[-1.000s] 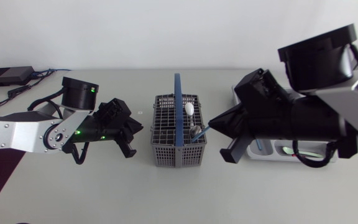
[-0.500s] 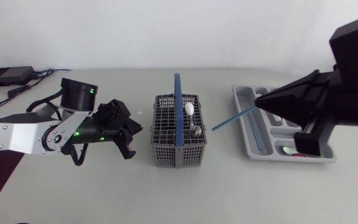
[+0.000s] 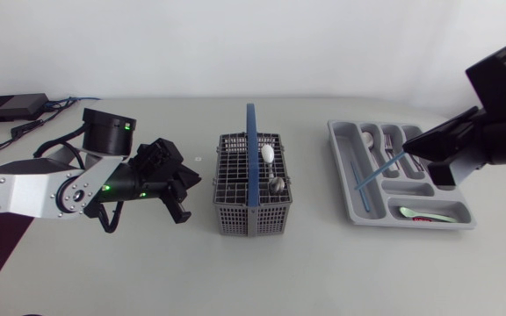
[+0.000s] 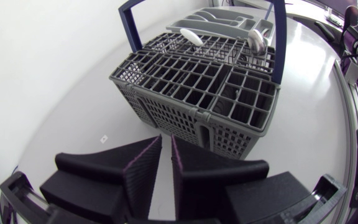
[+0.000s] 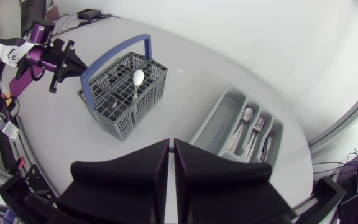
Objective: Unload the cutlery basket into the drawer organizer.
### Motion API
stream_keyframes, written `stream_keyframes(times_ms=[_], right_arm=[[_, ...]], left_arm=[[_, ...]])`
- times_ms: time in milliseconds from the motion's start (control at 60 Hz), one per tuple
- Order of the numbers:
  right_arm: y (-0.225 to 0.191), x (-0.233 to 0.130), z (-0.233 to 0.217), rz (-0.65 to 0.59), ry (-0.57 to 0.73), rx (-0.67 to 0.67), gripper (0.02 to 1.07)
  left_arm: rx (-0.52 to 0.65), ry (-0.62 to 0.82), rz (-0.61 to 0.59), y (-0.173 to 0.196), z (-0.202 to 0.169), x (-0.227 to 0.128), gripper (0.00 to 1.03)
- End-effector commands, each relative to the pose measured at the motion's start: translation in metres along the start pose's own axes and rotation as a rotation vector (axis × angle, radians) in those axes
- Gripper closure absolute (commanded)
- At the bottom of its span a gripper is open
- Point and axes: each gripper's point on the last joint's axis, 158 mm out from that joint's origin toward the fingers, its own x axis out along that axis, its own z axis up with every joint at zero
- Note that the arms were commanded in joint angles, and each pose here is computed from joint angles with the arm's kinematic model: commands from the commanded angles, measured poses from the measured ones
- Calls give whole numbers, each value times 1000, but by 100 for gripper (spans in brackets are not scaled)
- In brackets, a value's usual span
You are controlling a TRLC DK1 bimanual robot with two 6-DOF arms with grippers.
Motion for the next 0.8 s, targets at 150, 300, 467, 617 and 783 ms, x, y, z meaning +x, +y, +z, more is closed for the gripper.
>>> stream_keyframes(times_ms=[150, 300, 467, 617, 783], right_arm=[[-27, 34, -12, 8, 131, 36, 101], [-40, 51, -14, 19, 177, 63, 101], [-56, 67, -14, 39, 234, 98, 101], [-66, 83, -20, 73, 296, 133, 101], [-72, 99, -30, 132, 382, 167, 101]], left_arm=[[11, 3, -13, -7, -4, -1, 74], [9, 5, -11, -6, -6, -2, 74], [12, 7, -14, -7, -6, -1, 74], [14, 7, -15, -7, -6, 0, 74], [13, 9, -13, -6, -6, 1, 74]])
